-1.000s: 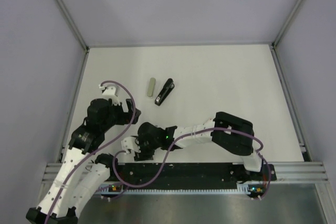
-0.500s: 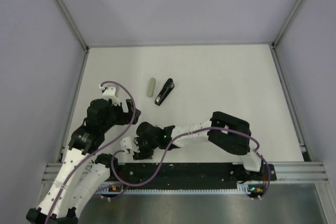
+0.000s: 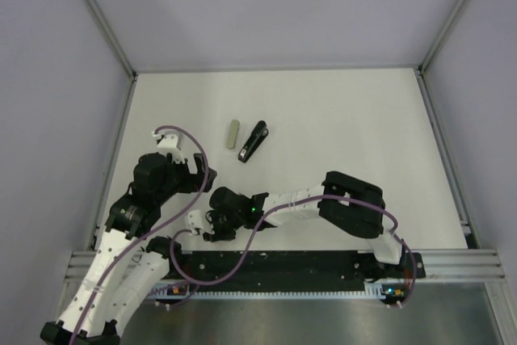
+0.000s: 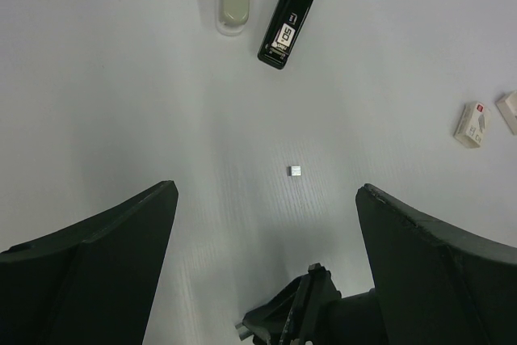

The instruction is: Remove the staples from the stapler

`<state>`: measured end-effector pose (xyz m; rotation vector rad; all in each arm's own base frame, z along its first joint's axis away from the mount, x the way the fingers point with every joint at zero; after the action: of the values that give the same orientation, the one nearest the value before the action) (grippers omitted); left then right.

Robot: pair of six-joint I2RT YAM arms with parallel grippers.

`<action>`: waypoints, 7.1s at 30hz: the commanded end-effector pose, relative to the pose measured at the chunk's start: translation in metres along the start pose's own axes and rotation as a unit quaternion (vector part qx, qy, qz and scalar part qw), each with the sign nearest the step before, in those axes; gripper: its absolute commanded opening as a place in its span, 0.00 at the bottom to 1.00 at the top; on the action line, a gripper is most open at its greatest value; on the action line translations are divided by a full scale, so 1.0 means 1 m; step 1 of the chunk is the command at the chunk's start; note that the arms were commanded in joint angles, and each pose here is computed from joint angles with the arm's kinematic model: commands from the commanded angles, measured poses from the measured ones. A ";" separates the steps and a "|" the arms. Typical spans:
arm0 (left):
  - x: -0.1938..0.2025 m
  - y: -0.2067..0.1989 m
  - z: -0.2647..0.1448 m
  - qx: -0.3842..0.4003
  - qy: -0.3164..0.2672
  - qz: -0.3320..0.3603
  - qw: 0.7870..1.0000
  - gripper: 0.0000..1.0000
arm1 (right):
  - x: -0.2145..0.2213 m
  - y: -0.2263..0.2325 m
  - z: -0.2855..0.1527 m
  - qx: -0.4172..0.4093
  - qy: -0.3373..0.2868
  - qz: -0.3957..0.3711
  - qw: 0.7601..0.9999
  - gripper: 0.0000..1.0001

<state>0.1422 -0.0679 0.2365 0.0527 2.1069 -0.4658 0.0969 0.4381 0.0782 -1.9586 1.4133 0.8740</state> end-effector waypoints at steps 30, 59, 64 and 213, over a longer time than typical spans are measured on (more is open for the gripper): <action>-0.007 -0.002 0.001 0.010 -0.028 0.006 1.000 0.99 | 0.015 0.008 -0.119 0.195 -0.031 0.085 0.977 0.11; -0.003 -0.004 0.006 0.021 -0.009 0.006 1.000 0.99 | 0.153 0.020 -0.295 0.646 -0.029 0.576 0.501 0.04; -0.002 -0.005 0.006 0.024 -0.007 0.008 1.000 0.99 | 0.165 0.029 -0.297 0.675 -0.039 0.593 0.437 0.07; 0.002 -0.008 0.011 0.028 0.010 0.016 0.999 0.99 | 0.178 0.003 -0.304 0.610 0.012 0.624 0.487 0.39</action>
<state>0.1439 -0.0774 0.2307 0.1110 2.1411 -0.4990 0.1804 0.0990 0.1073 0.3654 2.4088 -0.0542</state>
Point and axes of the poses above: each gripper's point midway between its finger pads, its own z axis out along the fingers, its own y axis along the line the jaws close on, x = y × z, the point moved 9 cm from there along -z, back along the fingers
